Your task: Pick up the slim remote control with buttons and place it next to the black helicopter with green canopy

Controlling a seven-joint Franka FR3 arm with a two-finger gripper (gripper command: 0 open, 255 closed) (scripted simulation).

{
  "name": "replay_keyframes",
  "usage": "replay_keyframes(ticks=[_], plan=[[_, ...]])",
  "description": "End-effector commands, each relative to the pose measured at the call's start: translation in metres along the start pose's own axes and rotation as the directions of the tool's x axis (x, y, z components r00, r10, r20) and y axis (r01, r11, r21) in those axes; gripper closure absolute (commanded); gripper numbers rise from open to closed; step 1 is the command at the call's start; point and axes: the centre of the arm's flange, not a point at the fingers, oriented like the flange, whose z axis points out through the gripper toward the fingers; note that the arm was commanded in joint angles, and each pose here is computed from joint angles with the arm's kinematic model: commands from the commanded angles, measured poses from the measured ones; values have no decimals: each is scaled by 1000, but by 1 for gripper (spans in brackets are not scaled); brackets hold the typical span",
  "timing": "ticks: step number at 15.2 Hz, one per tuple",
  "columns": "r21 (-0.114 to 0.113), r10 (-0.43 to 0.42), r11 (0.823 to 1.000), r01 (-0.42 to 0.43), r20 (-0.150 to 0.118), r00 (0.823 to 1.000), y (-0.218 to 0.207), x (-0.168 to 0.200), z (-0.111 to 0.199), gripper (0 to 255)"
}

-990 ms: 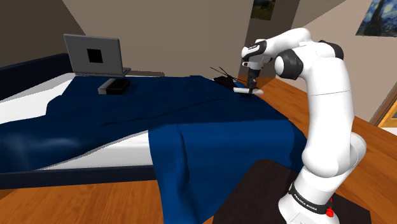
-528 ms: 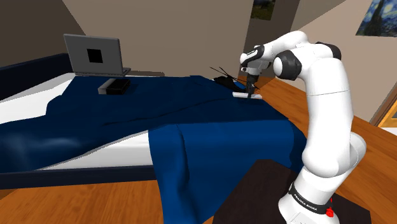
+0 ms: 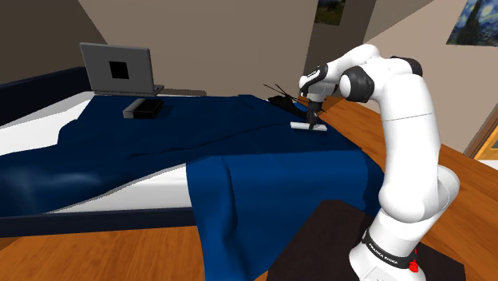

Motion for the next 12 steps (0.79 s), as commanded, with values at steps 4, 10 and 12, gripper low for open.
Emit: replay_keyframes(ticks=[4, 10, 12], plan=[[-1, 0, 1000, 0, 0, 1000, -2, 0, 27, 255], [-1, 0, 1000, 0, 0, 1000, -2, 0, 30, 255], [-1, 0, 1000, 0, 0, 1000, -2, 0, 30, 255]])
